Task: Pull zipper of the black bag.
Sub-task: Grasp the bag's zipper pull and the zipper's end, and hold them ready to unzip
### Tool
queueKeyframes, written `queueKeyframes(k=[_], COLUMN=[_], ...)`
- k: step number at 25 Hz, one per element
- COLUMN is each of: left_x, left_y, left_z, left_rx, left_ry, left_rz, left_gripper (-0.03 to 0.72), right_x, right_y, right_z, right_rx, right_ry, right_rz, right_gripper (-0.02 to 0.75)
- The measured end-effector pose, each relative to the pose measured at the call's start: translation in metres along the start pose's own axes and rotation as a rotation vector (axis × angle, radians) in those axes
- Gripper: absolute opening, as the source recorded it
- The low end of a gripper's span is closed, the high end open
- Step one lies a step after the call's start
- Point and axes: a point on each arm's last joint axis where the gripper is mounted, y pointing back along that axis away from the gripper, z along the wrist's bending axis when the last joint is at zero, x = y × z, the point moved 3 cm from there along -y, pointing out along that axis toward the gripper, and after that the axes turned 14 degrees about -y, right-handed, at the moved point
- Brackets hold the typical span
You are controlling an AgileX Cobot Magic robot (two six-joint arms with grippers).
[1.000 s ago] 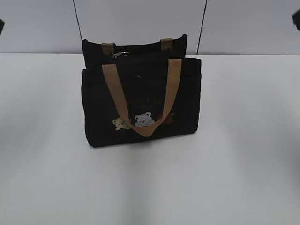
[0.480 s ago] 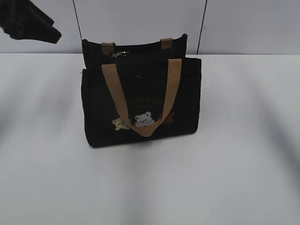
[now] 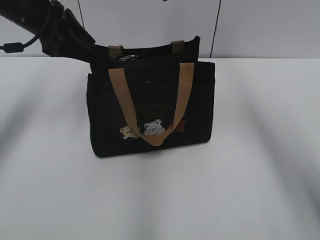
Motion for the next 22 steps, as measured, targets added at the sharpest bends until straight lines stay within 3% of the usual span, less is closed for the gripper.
queueKeyframes(k=[11,15,20,22], left_x=[0.002,0.002,0.001,0.001], left_y=[-0.015,-0.014,-0.014,-0.014], left_z=[-0.002,-0.003,-0.005,-0.005], left_rx=[0.027,0.032,0.049,0.049], left_ry=[-0.008,-0.008,-0.010,-0.011], left_rz=[-0.004,-0.006,-0.008,-0.006], left_gripper=[0.389,0.260,0.079,0.045], right_x=[0.003,0.012,0.015,0.014], right_y=[-0.044,-0.063,-0.072,-0.072], right_z=[0.020,0.019,0.010,0.010], right_rx=[-0.117,-0.151,-0.111,-0.105], right_ry=[0.061,0.127,0.157,0.160], right_rz=[0.035,0.049,0.031,0.028], right_gripper=[0.294,0.294,0.270,0.238])
